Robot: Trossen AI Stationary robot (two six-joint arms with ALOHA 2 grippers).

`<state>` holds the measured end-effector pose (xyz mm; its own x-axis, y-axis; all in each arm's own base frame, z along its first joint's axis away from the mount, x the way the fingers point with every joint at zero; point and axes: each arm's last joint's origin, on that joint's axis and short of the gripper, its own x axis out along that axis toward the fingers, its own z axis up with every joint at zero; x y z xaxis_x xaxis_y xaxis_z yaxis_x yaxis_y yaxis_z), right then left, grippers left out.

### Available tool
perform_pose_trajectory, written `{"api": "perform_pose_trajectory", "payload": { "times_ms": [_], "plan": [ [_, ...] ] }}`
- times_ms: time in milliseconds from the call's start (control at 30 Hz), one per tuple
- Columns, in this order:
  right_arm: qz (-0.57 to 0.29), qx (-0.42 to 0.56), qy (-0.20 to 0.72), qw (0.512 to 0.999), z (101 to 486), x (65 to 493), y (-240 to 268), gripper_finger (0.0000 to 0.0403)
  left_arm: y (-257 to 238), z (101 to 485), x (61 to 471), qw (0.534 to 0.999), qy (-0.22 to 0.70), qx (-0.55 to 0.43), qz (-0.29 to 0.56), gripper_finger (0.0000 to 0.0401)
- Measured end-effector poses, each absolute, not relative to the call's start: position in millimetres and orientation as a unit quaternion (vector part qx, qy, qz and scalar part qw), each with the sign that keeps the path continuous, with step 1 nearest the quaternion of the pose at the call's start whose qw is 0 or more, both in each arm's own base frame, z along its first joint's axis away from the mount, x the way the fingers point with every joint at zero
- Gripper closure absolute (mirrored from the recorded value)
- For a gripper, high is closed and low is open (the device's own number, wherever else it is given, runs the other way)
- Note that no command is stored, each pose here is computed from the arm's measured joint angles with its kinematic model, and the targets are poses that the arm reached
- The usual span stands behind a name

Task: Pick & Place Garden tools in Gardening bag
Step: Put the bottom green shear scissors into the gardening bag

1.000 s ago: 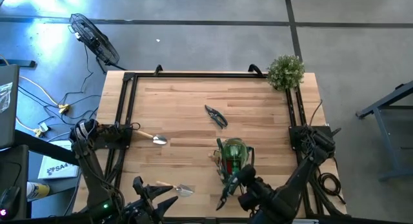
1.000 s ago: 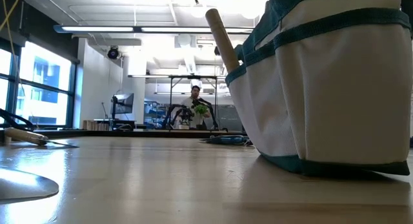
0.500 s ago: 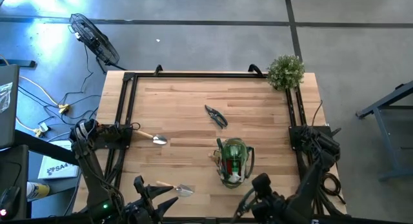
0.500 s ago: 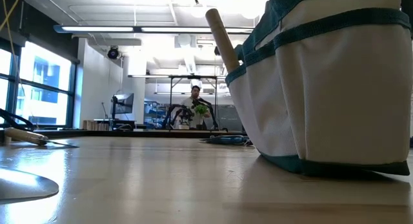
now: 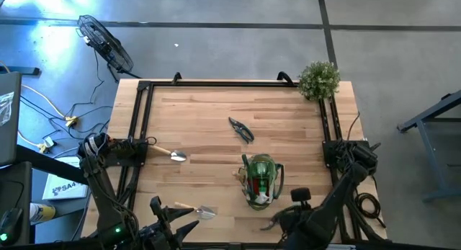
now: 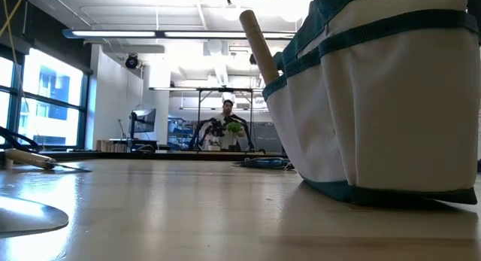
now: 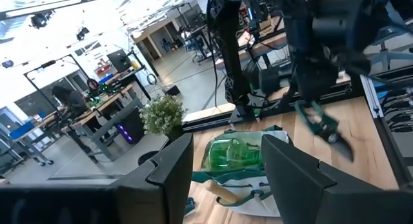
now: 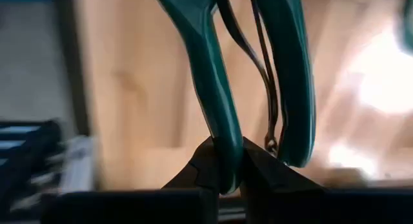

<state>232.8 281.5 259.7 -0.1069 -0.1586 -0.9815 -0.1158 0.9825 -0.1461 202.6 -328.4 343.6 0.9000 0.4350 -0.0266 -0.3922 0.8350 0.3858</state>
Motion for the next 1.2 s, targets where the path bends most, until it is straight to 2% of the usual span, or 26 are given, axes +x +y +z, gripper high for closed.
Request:
{"api": "perform_pose_trajectory", "payload": {
  "times_ms": [133,300,567,867,1033,1200],
  "plan": [
    [-0.011,0.015,0.775,0.632,278.9,231.9,279.9,0.038,-328.4,343.2,202.5,0.957,0.06,0.191,0.213,0.0226],
    [-0.072,0.152,0.797,0.58,294.1,240.0,264.7,0.038,-328.1,343.4,202.4,0.955,0.056,0.192,0.218,0.0226],
    [-0.125,0.302,0.826,0.459,300.0,258.2,248.6,0.038,-322.6,352.9,198.6,0.943,0.057,0.236,0.228,0.0226],
    [-0.075,0.439,0.783,0.434,304.7,291.3,254.1,0.038,-271.1,397.1,169.5,0.933,0.065,0.273,0.223,0.0226],
    [-0.091,0.485,0.771,0.403,308.7,300.0,253.5,0.038,-227.6,422.1,148.4,0.954,0.075,0.21,0.198,0.0226],
    [-0.113,0.512,0.755,0.394,317.6,308.8,242.9,0.038,-188.8,432.7,127.4,0.971,0.139,0.135,0.14,0.0226]
  ]
}}
